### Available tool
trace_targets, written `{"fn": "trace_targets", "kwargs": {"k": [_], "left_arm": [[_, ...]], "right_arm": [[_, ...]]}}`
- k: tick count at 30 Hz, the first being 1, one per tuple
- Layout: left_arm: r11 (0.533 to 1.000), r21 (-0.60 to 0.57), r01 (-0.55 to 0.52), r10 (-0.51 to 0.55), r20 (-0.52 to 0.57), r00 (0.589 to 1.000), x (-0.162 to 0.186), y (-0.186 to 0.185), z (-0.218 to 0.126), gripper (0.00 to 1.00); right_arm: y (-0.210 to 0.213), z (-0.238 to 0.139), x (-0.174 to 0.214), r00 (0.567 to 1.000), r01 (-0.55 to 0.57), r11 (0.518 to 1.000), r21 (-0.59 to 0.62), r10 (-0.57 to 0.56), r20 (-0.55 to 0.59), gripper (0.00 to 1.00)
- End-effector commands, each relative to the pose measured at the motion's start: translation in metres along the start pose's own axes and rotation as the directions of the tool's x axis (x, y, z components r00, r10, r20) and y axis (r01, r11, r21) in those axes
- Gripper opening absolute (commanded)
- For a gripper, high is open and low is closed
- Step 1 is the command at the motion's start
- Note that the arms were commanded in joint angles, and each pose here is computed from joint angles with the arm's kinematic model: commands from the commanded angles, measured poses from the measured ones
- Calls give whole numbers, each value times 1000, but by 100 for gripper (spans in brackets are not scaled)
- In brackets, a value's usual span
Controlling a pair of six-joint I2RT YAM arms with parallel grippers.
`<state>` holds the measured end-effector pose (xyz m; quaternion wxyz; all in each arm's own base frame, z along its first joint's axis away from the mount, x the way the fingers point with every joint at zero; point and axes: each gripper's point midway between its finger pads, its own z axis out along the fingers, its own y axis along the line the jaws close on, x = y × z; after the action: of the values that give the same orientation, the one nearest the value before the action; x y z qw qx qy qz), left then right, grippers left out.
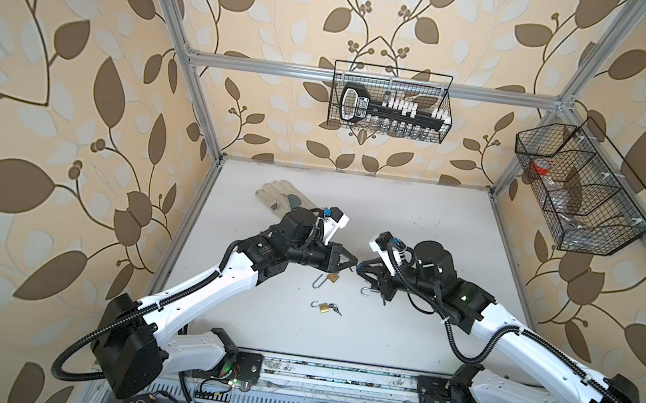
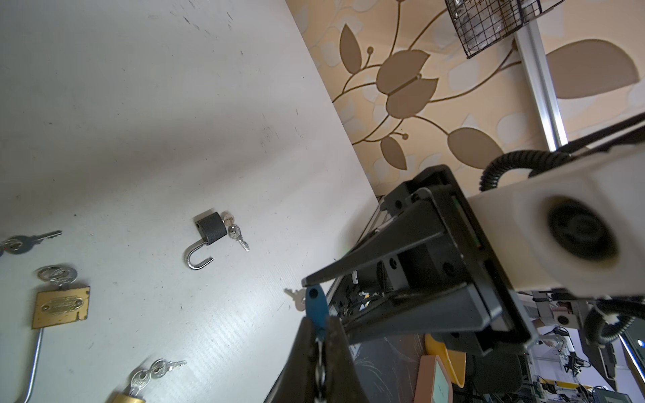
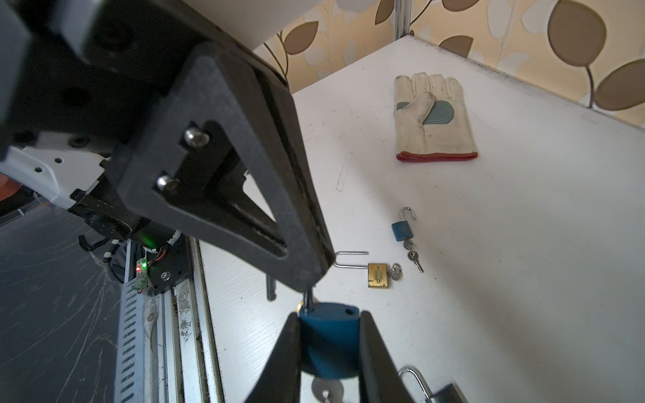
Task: Lock with the key
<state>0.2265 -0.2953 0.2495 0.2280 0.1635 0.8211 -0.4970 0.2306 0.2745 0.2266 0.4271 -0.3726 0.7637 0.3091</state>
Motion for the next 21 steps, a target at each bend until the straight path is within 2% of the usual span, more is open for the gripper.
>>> {"fn": "trace_targets", "kwargs": {"k": [1, 5, 6, 7, 8, 9, 10, 13, 16, 19, 21], "left_arm": [[997, 42, -58, 57, 26, 998, -9, -18, -5, 1], [998, 35, -60, 59, 35, 998, -12, -19, -7, 0], [998, 28, -56, 55, 44, 998, -13, -19, -8, 0], [998, 26, -55, 54, 60, 997, -16, -21, -11, 0], [998, 24, -55, 53, 80, 995, -19, -24, -15, 0], [998, 21, -55, 53, 101, 994, -23, -26, -19, 0], [998, 17, -55, 52, 131, 990, -27, -30, -25, 0], [998, 20, -53, 48, 212, 976, -39, -43, -44, 0], [998, 50, -42, 27, 278, 960, -47, -57, -61, 0], [993, 115, -40, -1, 335, 942, -53, -75, -76, 0], [981, 184, -64, -5, 353, 935, -56, -92, -84, 0]], "right_arm": [[2, -7, -23, 997, 37, 999, 8, -37, 66, 0], [4, -10, -27, 995, 46, 999, 5, -46, 83, 1], [4, -11, -29, 994, 50, 999, 9, -51, 95, 10], [3, -14, -32, 992, 56, 998, 18, -57, 112, 28], [2, -18, -37, 988, 62, 998, 32, -66, 138, 39], [1, -22, -41, 983, 67, 997, 47, -74, 170, 47], [1, -28, -48, 972, 76, 995, 64, -88, 218, 52], [9, -47, -66, 911, 166, 982, 91, -188, 367, 59], [18, -64, -81, 853, 235, 966, 112, -260, 452, 73], [30, -79, -101, 813, 277, 956, 102, -289, 505, 74], [43, -85, -110, 789, 341, 938, 68, -325, 521, 70]]}}
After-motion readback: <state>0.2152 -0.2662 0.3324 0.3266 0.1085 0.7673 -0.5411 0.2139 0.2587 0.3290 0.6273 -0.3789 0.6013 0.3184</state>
